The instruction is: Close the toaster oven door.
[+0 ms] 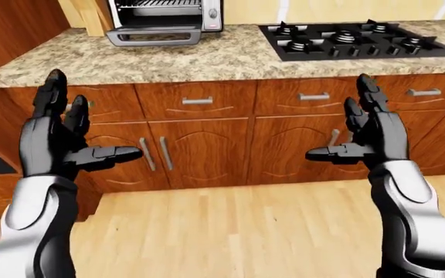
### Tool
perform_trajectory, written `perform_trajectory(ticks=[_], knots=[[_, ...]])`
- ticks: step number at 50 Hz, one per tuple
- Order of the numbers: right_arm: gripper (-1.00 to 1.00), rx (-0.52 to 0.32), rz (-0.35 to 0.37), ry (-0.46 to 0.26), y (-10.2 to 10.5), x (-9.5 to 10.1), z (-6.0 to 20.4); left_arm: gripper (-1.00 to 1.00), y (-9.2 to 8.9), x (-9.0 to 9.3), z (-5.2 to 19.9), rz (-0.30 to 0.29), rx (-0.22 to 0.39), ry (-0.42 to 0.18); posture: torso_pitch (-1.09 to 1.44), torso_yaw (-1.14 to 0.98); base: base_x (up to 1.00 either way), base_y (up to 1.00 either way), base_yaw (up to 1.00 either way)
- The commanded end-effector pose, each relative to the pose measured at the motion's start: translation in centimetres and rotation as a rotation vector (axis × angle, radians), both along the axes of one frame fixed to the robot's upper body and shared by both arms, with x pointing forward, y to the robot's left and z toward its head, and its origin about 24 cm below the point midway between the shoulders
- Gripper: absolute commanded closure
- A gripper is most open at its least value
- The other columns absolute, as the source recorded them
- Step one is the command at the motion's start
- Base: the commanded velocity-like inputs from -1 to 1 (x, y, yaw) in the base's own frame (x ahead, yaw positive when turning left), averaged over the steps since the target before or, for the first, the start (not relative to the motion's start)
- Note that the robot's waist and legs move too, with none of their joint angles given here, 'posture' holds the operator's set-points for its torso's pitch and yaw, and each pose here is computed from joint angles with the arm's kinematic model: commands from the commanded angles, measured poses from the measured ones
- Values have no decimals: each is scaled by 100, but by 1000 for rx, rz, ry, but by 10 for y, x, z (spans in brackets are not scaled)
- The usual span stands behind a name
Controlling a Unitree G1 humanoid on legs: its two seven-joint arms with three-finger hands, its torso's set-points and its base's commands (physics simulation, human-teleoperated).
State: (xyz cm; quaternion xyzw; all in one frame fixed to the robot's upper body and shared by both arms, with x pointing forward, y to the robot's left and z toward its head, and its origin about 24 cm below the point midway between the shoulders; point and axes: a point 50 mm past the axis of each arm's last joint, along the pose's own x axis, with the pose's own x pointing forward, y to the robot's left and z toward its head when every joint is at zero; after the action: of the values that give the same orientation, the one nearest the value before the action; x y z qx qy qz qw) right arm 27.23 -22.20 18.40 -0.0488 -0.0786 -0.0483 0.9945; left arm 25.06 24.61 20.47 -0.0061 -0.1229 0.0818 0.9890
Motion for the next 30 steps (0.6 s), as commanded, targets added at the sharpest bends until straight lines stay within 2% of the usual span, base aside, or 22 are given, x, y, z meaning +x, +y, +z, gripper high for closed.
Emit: perform_trajectory(ticks=[1,5,11,15,21,30], knots=[[-100,-17,-6,-69,-3,-1,18,-100,4,-3,15,11,16,-65,0,0,0,0,0],[-100,-31,-22,-97,-14,-1,36,-100,23,-5,33,56,30,-96,0,0,0,0,0],[-100,-44,-58,-119,-31,3,46,-100,45,-11,31,115,37,-95,0,0,0,0,0],[-100,-51,-78,-132,-40,3,54,-100,56,-18,45,146,54,-117,0,0,0,0,0],[-100,-61,-115,-158,-54,0,70,-100,61,-22,54,165,65,-139,0,0,0,0,0],[-100,-90,-101,-175,-52,-2,76,-100,62,-23,56,167,64,-139,0,0,0,0,0]])
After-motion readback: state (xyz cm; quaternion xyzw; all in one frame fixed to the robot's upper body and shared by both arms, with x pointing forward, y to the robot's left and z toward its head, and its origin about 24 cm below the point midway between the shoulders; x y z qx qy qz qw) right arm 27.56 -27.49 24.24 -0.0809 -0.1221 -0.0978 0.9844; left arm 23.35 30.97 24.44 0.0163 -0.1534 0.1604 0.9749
